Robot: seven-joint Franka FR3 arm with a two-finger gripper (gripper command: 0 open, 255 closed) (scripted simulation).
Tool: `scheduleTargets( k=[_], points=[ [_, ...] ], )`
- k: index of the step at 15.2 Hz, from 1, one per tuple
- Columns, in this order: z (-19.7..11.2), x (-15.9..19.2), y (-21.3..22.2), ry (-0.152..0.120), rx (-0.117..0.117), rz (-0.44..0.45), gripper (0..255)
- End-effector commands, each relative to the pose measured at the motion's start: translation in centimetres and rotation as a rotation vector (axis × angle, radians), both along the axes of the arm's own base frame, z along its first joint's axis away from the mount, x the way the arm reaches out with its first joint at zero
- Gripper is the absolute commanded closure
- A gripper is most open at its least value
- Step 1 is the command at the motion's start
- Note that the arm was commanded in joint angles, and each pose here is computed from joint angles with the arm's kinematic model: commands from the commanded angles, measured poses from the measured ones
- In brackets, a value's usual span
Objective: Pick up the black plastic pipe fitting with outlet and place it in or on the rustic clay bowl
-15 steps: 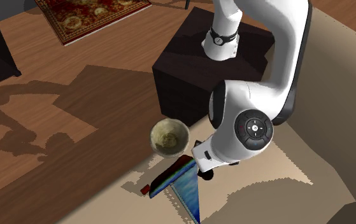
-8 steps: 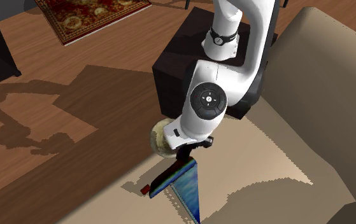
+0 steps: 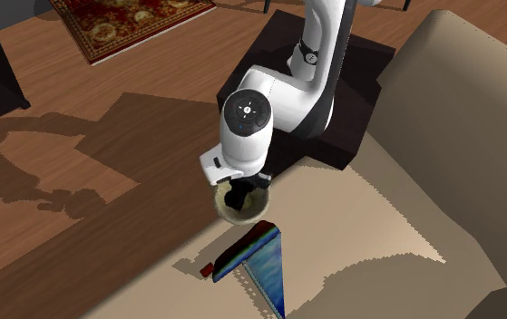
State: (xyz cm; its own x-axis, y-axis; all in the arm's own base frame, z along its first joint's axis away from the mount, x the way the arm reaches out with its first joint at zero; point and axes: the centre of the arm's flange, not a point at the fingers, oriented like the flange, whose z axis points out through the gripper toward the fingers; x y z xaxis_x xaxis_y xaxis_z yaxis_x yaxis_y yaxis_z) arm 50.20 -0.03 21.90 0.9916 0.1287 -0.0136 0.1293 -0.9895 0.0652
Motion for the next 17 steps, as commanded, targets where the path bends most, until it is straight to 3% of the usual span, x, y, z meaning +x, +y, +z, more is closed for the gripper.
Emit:
scheduleTargets(
  k=[1,9,17],
  points=[
    [-0.8,0.0,-0.3,-0.001,0.000,0.001,255],
    [-5.2,0.0,-0.3,-0.001,0.000,0.001,255],
    [-5.2,0.0,-0.3,-0.001,0.000,0.001,255]
  ],
)
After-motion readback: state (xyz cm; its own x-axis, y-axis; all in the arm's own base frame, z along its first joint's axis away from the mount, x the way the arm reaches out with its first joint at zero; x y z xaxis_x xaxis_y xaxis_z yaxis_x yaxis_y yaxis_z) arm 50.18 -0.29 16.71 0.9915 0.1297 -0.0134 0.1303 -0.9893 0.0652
